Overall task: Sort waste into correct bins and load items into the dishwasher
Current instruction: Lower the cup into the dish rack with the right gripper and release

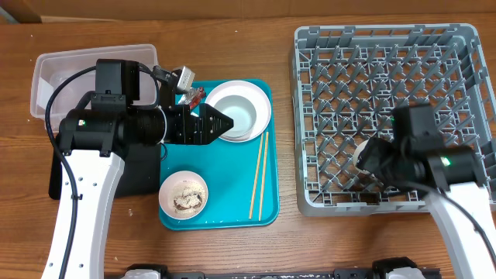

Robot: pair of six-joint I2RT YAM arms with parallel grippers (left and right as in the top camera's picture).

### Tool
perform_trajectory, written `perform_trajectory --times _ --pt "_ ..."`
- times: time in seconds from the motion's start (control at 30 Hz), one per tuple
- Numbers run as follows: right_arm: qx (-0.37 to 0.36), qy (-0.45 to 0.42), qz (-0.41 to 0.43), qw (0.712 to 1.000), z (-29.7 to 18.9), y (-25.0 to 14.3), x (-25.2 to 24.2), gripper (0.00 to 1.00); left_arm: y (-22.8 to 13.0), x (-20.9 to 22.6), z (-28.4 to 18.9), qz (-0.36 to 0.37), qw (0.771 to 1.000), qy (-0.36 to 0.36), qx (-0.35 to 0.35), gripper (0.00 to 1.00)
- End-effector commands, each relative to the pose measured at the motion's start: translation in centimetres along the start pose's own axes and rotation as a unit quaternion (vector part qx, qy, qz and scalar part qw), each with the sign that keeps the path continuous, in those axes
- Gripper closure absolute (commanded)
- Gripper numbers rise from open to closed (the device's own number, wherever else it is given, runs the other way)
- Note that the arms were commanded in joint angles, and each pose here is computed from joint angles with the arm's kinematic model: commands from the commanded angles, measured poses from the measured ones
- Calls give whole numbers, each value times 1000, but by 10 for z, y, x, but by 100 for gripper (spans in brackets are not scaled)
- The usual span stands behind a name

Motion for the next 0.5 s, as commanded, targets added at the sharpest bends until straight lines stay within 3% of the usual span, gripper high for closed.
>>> perform_trajectory --times 0.0,0.07,0.1,0.17,0.33,0.47 --pt "3 -72 25 997 19 13 -5 39 2 -1 -3 -3 1000 6 -5 0" --pt "38 -71 24 996 32 13 -1 36 0 -1 -3 -8 1000 8 0 0" --pt "55 -69 24 996 38 13 0 30 -2 0 -3 -12 1000 9 4 0" --pt "67 -75 23 995 47 15 2 3 -4 1 -3 -19 1000 13 10 0" --pt "39 -48 26 998 43 25 8 0 -5 3 -2 -21 999 26 9 0" --pt "-10 32 -13 999 12 33 22 0 -6 2 0 -16 999 37 10 0"
Point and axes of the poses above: each gripper's point midway between its finger pads, its own z axis out along the fingers, its own x axis along the line the jaws close on, y = z × x, the point moved 9 cm from there along -z, back along the fingers, and after that the axes turned 10 degrees about -z, right-handed, at the moved point
